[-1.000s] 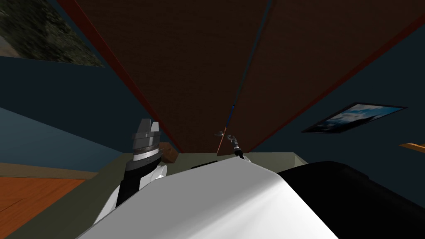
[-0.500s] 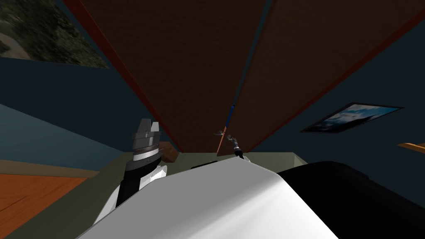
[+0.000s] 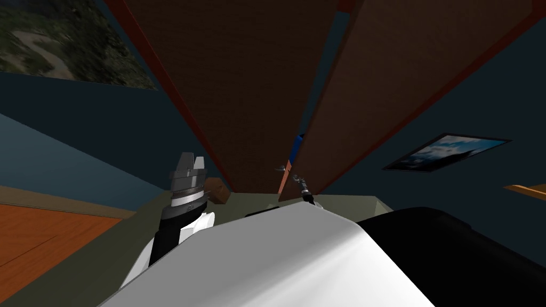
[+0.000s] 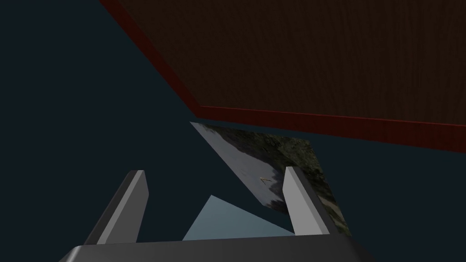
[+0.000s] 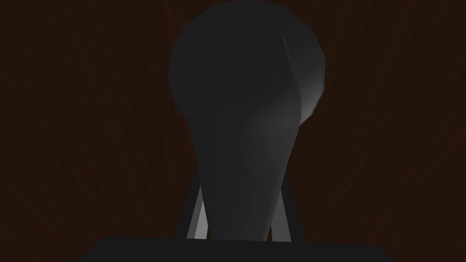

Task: Pull the door open

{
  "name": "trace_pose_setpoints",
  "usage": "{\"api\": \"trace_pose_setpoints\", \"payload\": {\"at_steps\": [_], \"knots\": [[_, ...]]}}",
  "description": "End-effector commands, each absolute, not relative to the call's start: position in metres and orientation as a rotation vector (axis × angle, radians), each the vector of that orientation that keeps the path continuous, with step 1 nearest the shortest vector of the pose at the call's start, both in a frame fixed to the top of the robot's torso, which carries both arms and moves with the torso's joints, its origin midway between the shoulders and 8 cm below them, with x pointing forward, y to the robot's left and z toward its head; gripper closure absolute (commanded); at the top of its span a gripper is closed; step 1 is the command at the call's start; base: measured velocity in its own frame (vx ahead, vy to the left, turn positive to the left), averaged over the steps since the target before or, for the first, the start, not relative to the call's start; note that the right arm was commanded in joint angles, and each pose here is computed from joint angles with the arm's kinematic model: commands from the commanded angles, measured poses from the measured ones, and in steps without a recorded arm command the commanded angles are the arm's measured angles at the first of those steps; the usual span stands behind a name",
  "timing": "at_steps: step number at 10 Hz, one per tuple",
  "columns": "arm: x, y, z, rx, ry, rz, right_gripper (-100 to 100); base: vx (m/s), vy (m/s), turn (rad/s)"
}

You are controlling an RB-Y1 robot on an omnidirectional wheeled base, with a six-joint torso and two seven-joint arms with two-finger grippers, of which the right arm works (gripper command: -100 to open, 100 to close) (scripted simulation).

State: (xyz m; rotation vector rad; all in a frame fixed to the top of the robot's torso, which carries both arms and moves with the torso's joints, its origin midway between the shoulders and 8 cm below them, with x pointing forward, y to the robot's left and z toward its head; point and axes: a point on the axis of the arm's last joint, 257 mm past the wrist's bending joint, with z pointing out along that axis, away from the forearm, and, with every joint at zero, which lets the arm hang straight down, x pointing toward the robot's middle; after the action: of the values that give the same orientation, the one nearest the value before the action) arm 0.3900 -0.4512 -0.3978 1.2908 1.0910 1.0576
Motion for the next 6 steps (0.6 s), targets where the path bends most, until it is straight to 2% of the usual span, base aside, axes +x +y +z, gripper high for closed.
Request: {"api": "trace_pose_setpoints", "payload": {"at_steps": [1,3,6], "knots": [[0.380,-0.457,-0.398,1.288,1.105,1.058,100,-0.172,-0.018,0.096],[0.376,-0.454,-0.396,1.273,1.125,1.082,100,-0.144,-0.030,0.088],[0.369,-0.441,-0.394,1.239,1.168,1.144,100,-0.175,-0.065,0.171]]}}
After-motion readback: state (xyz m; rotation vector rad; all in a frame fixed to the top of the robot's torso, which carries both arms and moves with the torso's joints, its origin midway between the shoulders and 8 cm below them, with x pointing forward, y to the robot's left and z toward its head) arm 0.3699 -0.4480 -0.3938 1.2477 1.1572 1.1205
